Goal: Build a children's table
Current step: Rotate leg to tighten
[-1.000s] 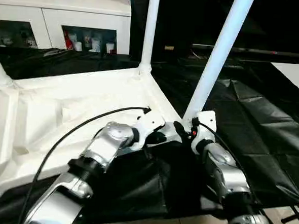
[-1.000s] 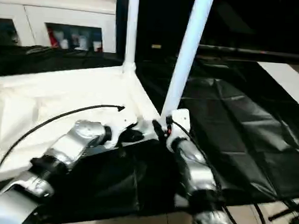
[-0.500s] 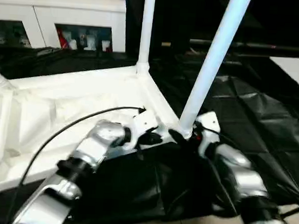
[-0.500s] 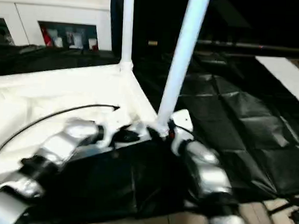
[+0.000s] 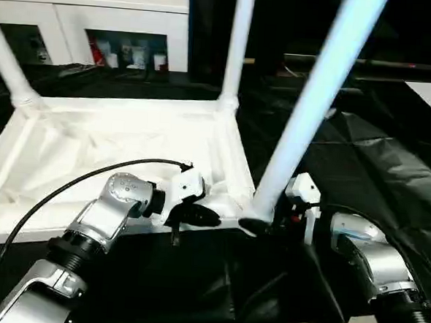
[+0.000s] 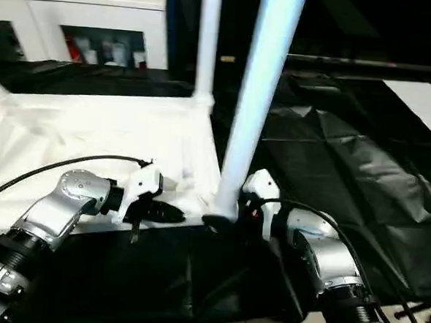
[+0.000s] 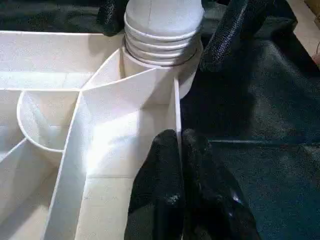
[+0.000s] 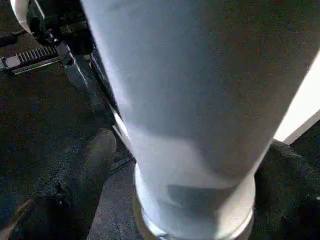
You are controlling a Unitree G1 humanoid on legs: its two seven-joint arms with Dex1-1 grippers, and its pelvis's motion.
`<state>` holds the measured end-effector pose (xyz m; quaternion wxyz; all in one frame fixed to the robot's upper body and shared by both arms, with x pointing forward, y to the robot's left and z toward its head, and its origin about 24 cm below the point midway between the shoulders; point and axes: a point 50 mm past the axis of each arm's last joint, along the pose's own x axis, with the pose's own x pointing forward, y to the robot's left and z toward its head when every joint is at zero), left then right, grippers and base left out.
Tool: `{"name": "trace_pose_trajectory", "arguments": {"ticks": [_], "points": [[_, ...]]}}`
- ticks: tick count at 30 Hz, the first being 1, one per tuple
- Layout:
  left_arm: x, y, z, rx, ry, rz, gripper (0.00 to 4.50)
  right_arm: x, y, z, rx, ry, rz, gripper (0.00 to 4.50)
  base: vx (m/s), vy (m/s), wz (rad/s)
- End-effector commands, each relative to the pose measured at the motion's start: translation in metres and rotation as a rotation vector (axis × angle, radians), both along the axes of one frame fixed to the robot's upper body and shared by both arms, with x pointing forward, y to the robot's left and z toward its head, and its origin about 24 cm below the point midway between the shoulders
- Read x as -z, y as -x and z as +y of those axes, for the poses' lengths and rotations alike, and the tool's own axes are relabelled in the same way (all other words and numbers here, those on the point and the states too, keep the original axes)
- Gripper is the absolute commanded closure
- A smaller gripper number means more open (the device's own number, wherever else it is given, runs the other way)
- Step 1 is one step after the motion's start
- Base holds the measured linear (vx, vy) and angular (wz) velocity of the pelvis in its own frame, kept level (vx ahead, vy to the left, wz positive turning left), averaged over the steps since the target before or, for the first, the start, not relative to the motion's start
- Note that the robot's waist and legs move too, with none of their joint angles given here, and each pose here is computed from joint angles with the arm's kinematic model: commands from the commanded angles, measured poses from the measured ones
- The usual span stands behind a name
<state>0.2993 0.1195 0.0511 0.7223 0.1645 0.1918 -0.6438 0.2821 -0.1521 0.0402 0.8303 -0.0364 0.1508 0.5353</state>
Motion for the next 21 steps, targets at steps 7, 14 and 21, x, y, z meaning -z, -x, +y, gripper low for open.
{"name": "trace_pose_trajectory", "arguments": {"ticks": [7, 14, 21], "points": [[0.0036, 0.0048, -0.0038, 0.027, 0.022, 0.028, 4.50, -0.0020, -0.0020, -0.0005, -0.020, 0.027, -0.017, 0.91, 0.000, 0.000, 0.00], [0.0044, 0.0041, -0.0030, 0.018, 0.016, 0.024, 4.50, 0.0000, -0.0042, -0.0020, -0.016, 0.055, -0.035, 1.59, 0.000, 0.000, 0.00], [0.0052, 0.0017, -0.0037, -0.013, 0.015, 0.012, 4.50, 0.0019, -0.0071, -0.0028, 0.051, 0.023, -0.026, 1.79, 0.000, 0.000, 0.00]]}}
